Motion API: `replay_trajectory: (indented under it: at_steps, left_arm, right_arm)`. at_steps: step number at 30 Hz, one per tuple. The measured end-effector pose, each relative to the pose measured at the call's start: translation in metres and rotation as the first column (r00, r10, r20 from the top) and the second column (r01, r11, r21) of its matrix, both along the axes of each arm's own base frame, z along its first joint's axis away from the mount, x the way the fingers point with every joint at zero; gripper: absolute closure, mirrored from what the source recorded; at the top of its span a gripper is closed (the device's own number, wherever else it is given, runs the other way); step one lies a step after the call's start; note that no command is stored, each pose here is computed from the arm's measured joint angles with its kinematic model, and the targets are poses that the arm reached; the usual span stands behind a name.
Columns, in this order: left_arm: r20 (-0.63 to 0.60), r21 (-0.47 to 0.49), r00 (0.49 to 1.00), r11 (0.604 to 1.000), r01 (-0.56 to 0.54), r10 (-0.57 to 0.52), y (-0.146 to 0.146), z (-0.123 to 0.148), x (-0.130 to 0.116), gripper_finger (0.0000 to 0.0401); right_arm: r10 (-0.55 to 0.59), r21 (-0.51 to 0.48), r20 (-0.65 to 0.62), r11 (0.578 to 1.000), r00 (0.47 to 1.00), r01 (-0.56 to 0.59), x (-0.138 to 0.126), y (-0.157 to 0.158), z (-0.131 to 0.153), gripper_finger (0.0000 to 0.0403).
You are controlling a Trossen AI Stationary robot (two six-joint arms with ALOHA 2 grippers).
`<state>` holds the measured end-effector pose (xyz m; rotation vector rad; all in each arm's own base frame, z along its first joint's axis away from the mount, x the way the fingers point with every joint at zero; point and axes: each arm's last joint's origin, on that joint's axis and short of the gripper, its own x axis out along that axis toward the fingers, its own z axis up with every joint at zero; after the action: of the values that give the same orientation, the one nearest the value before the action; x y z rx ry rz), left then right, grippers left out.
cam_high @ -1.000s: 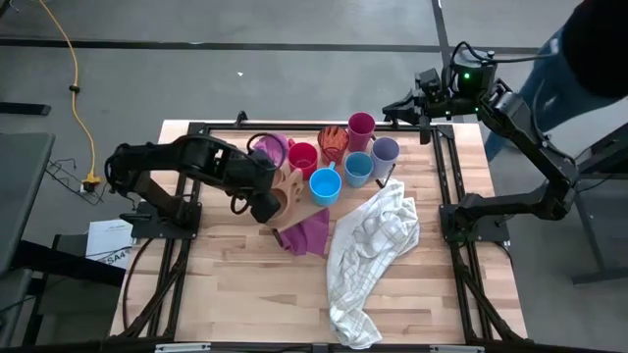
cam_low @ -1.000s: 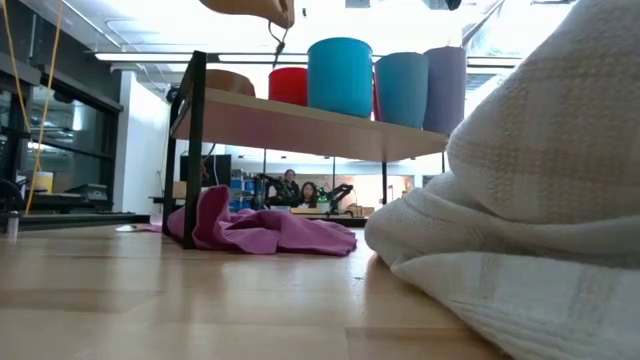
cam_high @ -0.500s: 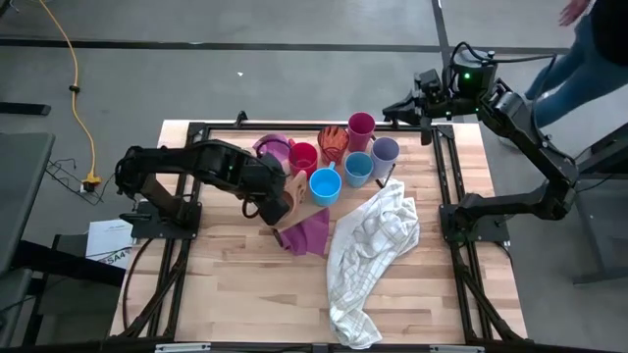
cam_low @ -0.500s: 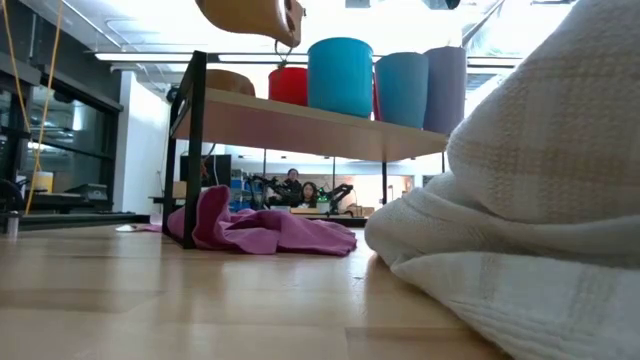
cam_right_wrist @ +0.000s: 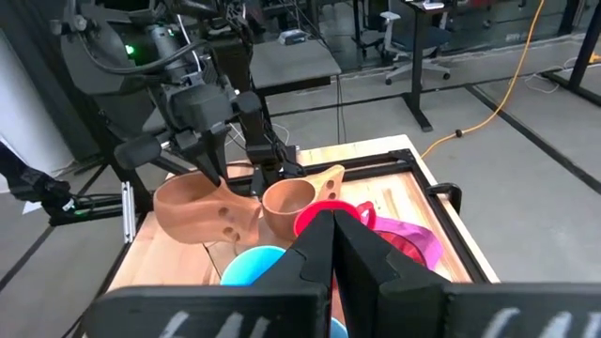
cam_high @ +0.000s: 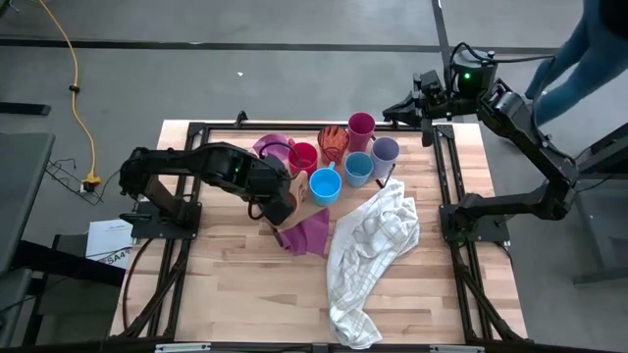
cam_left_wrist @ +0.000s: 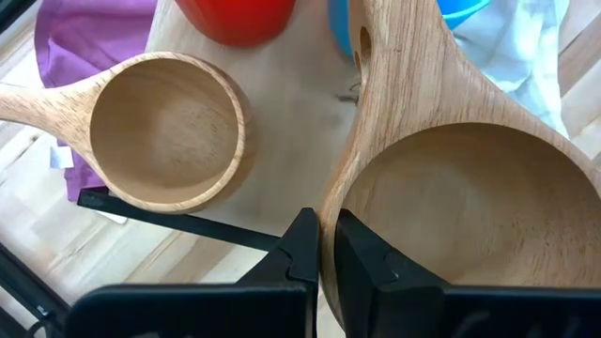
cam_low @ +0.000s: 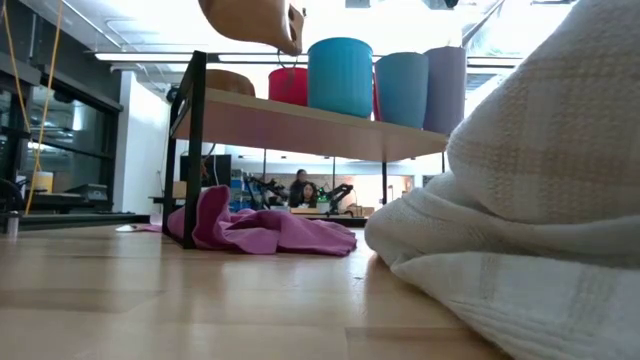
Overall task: Stack small to large cups/mugs on shelf
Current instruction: Put the brown mug on the shelf
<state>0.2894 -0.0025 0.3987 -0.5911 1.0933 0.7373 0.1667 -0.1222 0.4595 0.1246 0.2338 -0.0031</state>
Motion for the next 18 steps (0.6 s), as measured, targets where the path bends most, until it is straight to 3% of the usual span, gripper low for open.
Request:
replay_trajectory:
  at_steps: [11, 18]
  left_arm:
    - [0.008, 0.011, 0.999, 0.999, -0.044, 0.044, 0.001, -0.001, 0.000, 0.0399]
    - [-0.048, 0.005, 0.997, 0.998, -0.067, 0.067, 0.000, -0.016, 0.001, 0.0399]
  right_arm:
    - [0.005, 0.001, 0.001, 1.000, 1.000, -0.005, 0.000, 0.000, 0.000, 0.0403]
    - [0.008, -0.004, 0.001, 1.000, 1.000, -0.008, 0.000, 0.000, 0.000, 0.0403]
